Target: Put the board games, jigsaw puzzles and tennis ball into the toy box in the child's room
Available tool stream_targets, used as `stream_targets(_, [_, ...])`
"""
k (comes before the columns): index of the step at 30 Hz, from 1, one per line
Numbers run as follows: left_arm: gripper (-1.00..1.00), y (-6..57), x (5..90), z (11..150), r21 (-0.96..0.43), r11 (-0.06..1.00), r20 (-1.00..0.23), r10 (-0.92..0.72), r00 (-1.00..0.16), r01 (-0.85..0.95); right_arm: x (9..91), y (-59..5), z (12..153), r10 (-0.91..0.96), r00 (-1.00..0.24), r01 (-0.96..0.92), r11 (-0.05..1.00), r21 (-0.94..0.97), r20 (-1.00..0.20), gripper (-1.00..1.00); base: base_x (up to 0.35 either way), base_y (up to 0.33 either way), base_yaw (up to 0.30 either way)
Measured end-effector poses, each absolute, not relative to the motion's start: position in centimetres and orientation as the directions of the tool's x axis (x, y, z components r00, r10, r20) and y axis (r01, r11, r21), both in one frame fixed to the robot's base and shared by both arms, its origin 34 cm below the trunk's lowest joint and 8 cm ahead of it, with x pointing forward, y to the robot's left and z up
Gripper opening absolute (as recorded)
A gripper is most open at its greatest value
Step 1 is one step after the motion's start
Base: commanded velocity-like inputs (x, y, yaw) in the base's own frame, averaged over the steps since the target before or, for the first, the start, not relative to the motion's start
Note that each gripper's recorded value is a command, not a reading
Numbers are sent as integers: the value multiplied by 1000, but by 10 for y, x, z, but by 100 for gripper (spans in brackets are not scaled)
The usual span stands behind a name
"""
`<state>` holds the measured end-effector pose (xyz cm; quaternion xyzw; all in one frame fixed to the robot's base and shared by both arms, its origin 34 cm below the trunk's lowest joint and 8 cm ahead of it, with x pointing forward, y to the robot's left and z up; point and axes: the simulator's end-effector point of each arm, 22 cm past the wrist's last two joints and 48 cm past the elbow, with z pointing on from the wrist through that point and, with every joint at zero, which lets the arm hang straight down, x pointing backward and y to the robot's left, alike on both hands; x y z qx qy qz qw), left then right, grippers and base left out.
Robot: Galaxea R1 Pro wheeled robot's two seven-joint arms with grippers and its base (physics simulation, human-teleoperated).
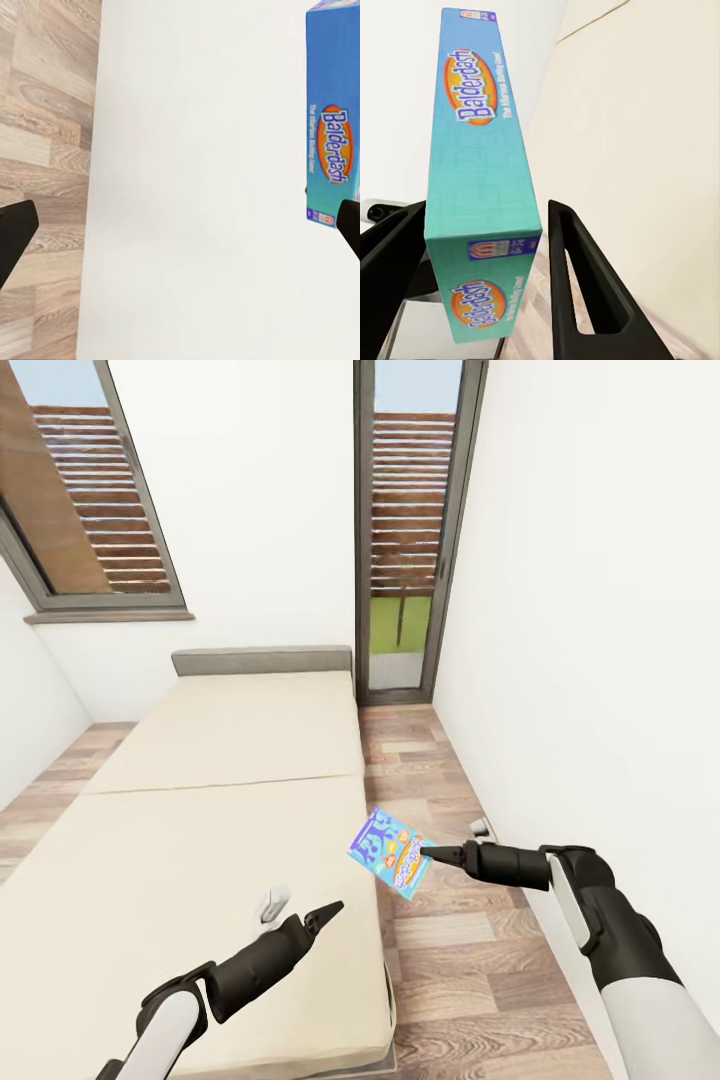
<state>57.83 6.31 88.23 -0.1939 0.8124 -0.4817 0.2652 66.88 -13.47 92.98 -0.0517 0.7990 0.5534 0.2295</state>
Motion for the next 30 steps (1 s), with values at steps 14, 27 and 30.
stream_targets(14, [100,63,574,897,-885,461,-240,-571,-785,-64,663,-133,945,168,-890,-338,380,861,-423,-100,0,0,0])
stream_targets(27, [100,63,570,915,-885,462,-248,-571,-783,-57,662,-131,976,161,-873,-374,383,845,-460,-100,0,0,0])
stream_targets(30, [100,63,569,920,-885,462,-250,-571,-782,-54,661,-131,982,161,-870,-380,383,842,-466,-100,0,0,0])
